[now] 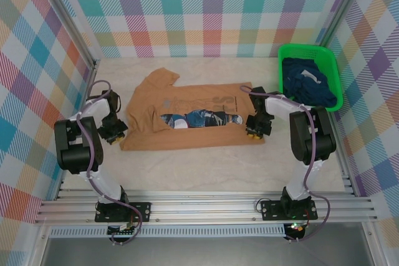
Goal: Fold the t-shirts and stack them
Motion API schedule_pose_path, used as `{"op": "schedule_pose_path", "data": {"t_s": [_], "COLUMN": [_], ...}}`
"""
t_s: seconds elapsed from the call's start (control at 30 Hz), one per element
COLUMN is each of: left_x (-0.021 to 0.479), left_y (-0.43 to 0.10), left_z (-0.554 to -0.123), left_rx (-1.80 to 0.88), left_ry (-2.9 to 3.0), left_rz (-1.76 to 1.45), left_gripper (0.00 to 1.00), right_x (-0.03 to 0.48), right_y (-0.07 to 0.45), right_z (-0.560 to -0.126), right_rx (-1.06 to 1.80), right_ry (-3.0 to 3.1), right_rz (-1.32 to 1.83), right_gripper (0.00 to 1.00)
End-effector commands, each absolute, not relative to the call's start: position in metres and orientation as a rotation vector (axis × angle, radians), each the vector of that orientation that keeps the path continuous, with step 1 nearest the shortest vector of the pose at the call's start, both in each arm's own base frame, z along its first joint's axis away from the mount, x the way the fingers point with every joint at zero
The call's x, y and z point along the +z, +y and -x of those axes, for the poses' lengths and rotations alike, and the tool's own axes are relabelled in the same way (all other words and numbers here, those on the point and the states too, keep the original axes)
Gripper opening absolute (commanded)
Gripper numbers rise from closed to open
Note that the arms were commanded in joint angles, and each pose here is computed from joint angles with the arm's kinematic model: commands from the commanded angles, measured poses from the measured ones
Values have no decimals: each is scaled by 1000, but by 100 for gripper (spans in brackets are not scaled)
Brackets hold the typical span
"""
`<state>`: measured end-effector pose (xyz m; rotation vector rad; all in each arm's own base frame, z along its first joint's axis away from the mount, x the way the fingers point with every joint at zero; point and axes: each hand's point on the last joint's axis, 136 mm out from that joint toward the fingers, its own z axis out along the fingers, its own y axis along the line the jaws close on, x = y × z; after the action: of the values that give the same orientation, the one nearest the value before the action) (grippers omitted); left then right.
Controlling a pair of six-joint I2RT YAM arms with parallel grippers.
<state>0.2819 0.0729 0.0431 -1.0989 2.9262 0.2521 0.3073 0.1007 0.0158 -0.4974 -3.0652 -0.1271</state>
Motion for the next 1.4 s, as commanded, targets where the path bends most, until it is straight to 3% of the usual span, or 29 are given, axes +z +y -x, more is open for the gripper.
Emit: {"op": "schedule_pose_path", "data": {"t_s": [0.0,0.23,0.4,0.57,0.93,1.37], "left_x": [70,45,34,24,24,37], "left_y": [58,11,32,43,58,52], "left_z": [-253,-229,-229,-240,-264,-253], "left_rx": [171,-216,-122,-254,-312,-333], "left_ry": [2885,2757,2673,2512,2371,2376], "left_rz": [1195,1608,1734,1877,1925,1905], "left_gripper": [25,29,28,25,21,20], "right_x": [16,14,12,10,8,8], "right_y": [93,92,92,92,92,95], "right_z": [-293,-290,-290,-287,-285,-287], "right_rx": [-68,-63,-60,-61,-66,-79], "right_ry": [-3038,-3029,-3027,-3020,-3011,-3003], "right_rz": [465,461,451,456,453,460], "right_gripper": [16,16,16,16,16,15]}}
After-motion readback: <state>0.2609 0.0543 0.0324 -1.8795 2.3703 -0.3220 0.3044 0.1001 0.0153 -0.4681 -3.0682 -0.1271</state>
